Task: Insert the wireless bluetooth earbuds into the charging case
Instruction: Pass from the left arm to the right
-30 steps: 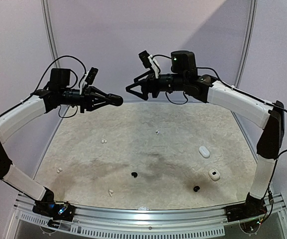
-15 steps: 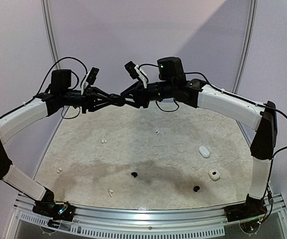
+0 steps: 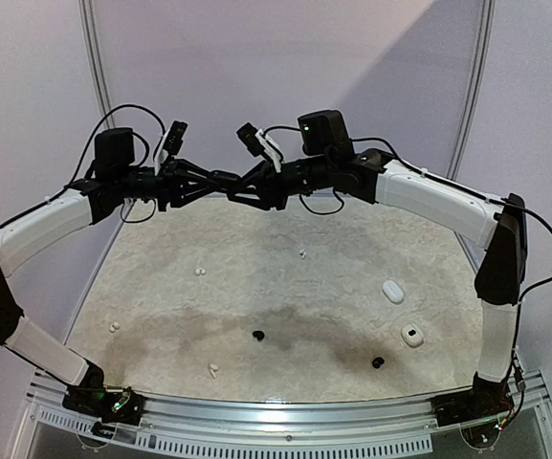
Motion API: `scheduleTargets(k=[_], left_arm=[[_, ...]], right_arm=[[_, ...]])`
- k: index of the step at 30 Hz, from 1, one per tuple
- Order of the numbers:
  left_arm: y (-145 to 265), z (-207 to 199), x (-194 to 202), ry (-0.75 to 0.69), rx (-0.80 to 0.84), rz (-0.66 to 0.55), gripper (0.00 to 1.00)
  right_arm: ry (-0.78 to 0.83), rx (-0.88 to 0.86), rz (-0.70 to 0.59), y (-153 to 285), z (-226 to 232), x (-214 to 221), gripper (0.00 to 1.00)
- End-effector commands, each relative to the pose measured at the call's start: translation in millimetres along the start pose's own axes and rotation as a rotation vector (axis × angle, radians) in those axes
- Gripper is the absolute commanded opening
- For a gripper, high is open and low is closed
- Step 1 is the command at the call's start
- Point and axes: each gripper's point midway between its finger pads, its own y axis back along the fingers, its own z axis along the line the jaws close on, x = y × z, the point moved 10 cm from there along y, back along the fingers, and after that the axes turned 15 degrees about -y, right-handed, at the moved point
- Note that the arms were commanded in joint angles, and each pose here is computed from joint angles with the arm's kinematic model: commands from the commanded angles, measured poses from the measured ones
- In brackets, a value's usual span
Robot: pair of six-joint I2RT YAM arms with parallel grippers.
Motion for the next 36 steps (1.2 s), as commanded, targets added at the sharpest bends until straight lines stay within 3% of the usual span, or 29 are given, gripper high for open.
scheduleTargets(k=[1, 3, 4, 5, 7, 11, 14, 25, 26, 29, 30, 33, 36], left_arm=[[-3, -5, 0, -0.001, 0.029, -0.015, 0.0], [-3, -5, 1, 0.003, 0.03, -0.013, 0.0], [-3, -5, 2, 0.005, 0.033, -0.013, 0.0], [-3, -5, 2, 0.007, 0.036, -0.014, 0.0], [-3, -6, 2, 0.009, 0.04, -0.014, 0.0], [-4, -6, 2, 0.005, 0.051, -0.019, 0.0], [-5, -6, 4, 0.0, 0.062, -0.021, 0.0], [-8, -7, 13, 0.004, 0.073, -0.014, 0.0], [-8, -7, 14, 0.007, 0.07, -0.011, 0.02], [-8, -7, 16, 0.0, 0.064, -0.004, 0.47], [-8, -7, 17, -0.005, 0.063, 0.001, 0.56], [-7, -8, 21, -0.008, 0.056, 0.027, 0.62], [-9, -10, 27, -0.036, 0.033, 0.085, 0.56]], right_arm=[[-0.004, -0.019, 0.012, -2, 2, 0, 0.23], [0.004, -0.022, 0.004, 0, 5, -2, 0.2], [0.006, -0.018, 0.002, 1, 5, -3, 0.21], [0.011, -0.012, -0.004, 3, 6, -5, 0.31], [0.025, -0.011, -0.009, 6, 9, -7, 0.4], [0.05, -0.029, -0.033, 11, 15, -14, 0.41], [0.051, -0.037, -0.033, 10, 15, -13, 0.36], [0.033, -0.055, -0.014, 12, 18, -12, 0.0], [0.036, -0.051, -0.016, 13, 18, -13, 0.0], [0.046, -0.031, -0.016, 17, 20, -14, 0.0], [0.055, -0.014, -0.015, 19, 21, -15, 0.0], [0.066, 0.058, 0.016, 26, 23, -17, 0.0], [0.113, 0.152, 0.071, 27, 28, -15, 0.0]])
